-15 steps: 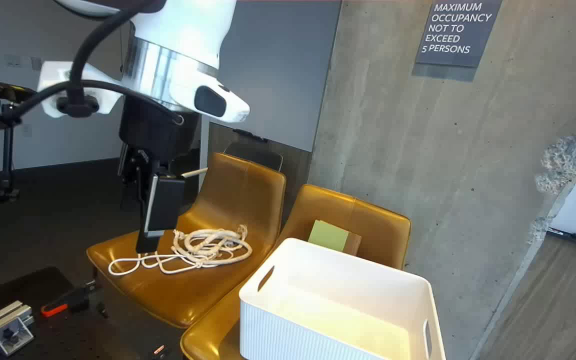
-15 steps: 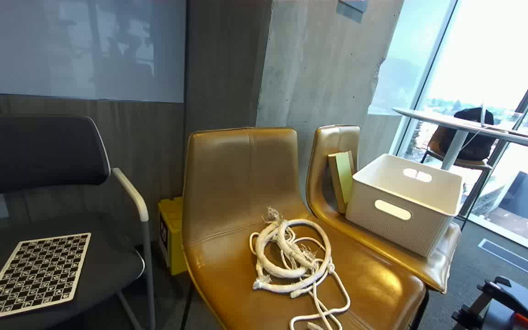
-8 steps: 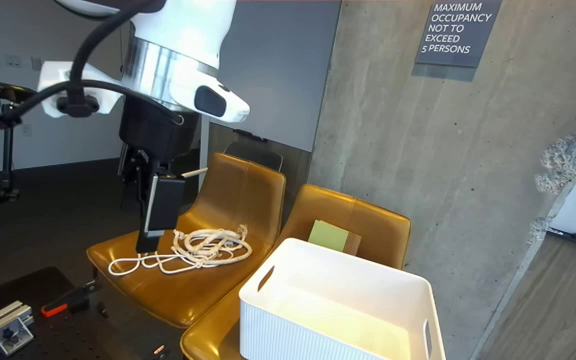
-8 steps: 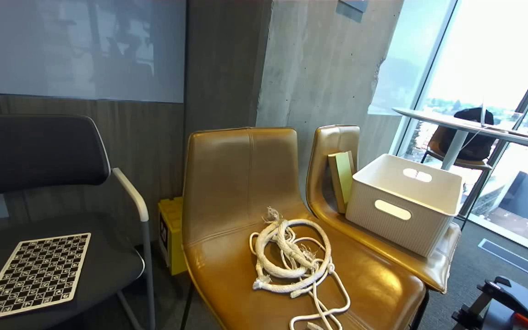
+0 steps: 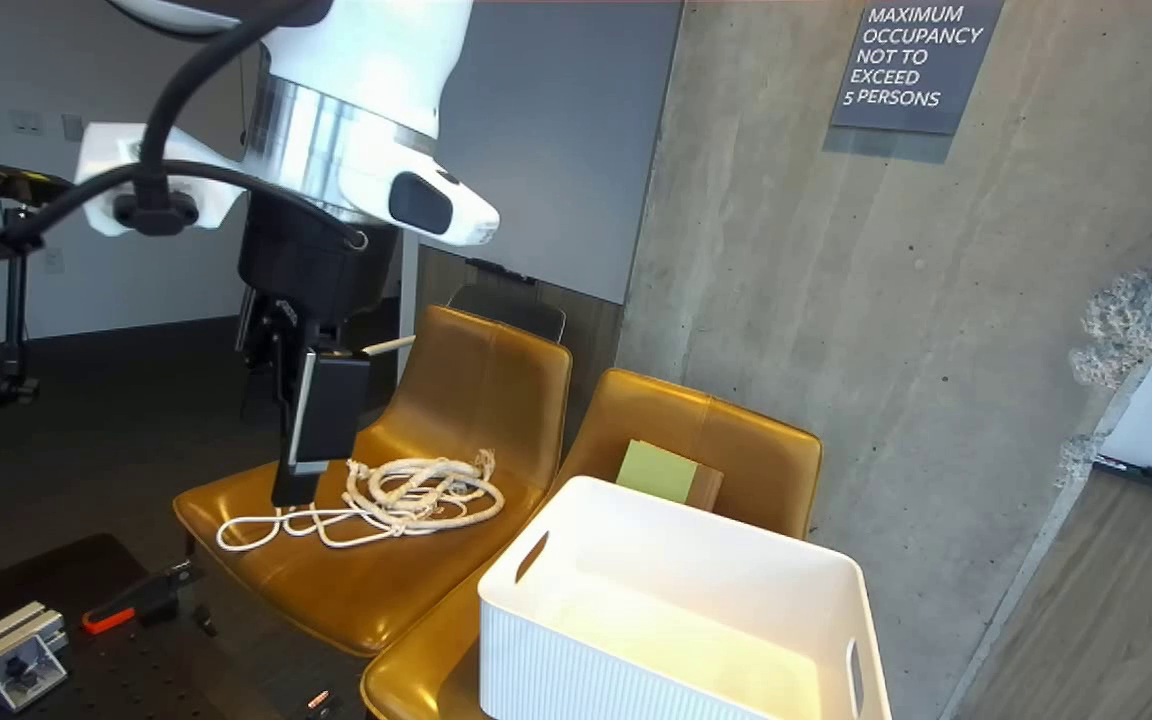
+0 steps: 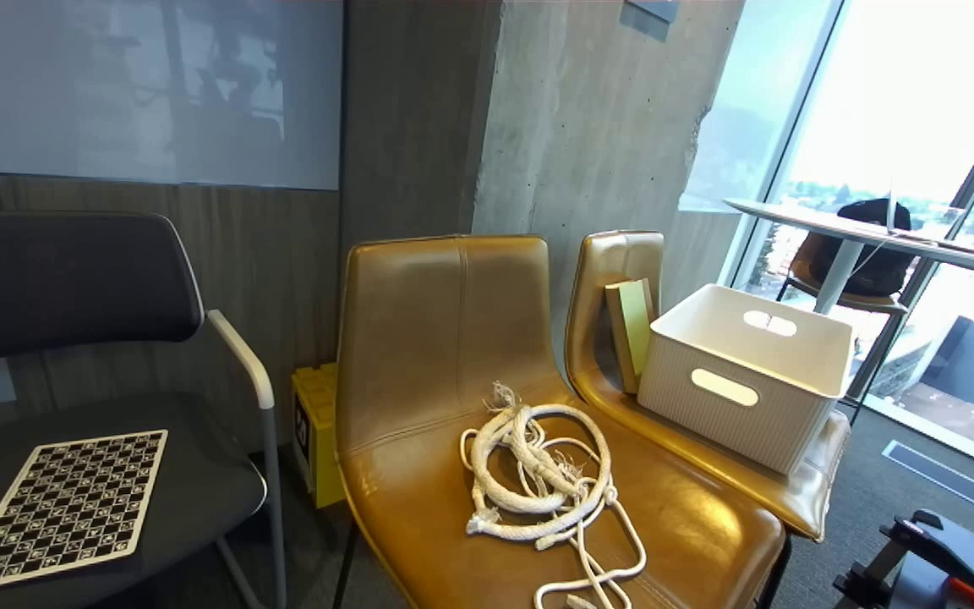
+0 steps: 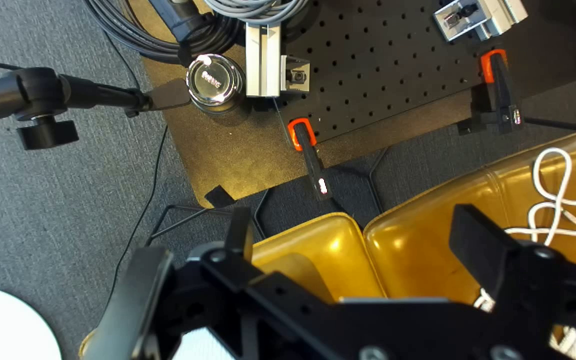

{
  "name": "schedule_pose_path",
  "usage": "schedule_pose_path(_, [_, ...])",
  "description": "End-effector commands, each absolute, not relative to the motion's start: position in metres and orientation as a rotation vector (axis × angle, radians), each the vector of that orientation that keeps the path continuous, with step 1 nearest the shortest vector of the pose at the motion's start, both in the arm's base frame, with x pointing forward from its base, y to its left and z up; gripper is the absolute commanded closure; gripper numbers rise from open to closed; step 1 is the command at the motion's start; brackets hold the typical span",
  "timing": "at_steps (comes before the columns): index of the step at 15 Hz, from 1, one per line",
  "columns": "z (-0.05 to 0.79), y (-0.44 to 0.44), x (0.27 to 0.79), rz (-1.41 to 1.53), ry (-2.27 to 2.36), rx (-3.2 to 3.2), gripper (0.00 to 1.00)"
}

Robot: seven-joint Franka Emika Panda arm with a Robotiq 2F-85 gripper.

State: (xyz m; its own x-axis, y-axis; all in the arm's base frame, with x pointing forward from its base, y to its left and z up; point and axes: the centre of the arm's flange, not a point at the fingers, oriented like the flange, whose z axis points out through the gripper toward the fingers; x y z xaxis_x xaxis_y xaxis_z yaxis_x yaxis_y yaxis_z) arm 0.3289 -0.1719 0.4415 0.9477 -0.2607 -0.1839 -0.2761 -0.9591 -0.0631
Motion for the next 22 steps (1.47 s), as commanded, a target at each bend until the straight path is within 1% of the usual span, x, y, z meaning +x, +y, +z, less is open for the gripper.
schedule_pose_path(1, [0.441, -0.172, 0.329, 0.266, 0.416, -3.013, 0.0])
schedule_pose_path(3, [0.439, -0.168, 0.336, 0.293, 0.403, -3.02, 0.0])
schedule_pose_path(5, [0.427, -0.145, 0.351, 0.319, 0.338, -3.065, 0.0])
schedule_pose_path(13, [0.374, 0.016, 0.428, 0.269, -0.022, -3.24, 0.0])
schedule_pose_path(15, [0.369, 0.053, 0.451, 0.218, -0.094, -3.249, 0.0])
schedule_pose_path(18, [0.386, 0.095, 0.494, 0.068, -0.145, -3.217, 0.0])
schedule_pose_path(22, [0.411, 0.107, 0.549, -0.156, -0.104, -3.148, 0.0])
